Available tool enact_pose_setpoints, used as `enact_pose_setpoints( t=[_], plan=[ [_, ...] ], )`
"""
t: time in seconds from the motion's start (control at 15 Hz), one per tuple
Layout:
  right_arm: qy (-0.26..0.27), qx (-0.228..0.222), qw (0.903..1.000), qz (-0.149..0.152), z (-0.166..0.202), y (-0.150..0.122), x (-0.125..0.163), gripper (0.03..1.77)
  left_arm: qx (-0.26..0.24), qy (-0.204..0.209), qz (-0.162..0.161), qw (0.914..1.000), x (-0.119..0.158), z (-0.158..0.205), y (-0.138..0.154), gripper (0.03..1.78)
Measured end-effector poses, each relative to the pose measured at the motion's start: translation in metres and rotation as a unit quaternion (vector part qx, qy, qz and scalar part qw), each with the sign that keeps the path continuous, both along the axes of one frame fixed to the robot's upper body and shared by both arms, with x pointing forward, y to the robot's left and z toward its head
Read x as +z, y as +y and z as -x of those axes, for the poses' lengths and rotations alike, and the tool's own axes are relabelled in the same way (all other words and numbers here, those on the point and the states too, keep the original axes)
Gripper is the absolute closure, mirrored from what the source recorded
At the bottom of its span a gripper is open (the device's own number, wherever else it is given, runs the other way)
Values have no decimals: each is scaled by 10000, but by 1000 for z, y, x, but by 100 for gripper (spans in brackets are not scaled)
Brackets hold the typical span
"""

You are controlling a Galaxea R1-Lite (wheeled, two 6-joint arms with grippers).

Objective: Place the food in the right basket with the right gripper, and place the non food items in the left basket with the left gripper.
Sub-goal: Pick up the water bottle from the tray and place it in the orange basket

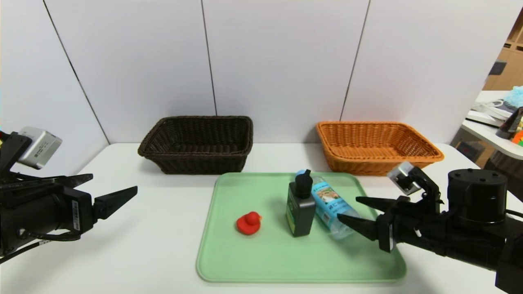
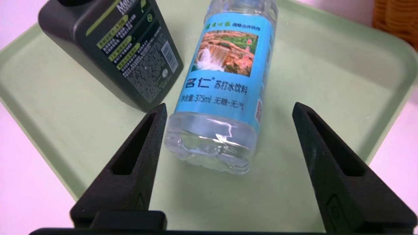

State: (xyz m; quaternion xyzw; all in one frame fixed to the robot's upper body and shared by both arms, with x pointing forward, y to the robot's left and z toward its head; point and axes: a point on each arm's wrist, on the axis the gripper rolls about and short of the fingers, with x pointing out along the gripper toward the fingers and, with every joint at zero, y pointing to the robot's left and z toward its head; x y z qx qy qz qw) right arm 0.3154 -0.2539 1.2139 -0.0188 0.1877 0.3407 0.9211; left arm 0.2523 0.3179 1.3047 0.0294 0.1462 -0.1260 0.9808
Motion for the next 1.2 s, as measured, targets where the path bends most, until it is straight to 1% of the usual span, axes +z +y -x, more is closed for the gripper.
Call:
enact_pose_setpoints(
  t=[0.27,0.4,0.6,0.73,1.0,1.2],
  plan=[
    [-318,-3,9994,135,-8,9,14,30,4,-25,-7,10000,1,1,0,12],
    [-332,-44,9993,183,-14,14,27,25,25,-59,-19,10000,3,1,0,12],
    [-7,-83,9993,369,-19,22,54,20,29,-71,-13,10000,3,1,0,12],
    [374,-223,9971,622,-20,23,66,17,30,-60,-15,10000,3,1,0,12],
    [966,-356,9894,1022,-25,27,79,14,31,-26,-12,10000,1,2,0,12],
    [1113,-383,9862,1162,-37,35,81,12,30,-20,-9,10000,1,2,0,12]
  ],
)
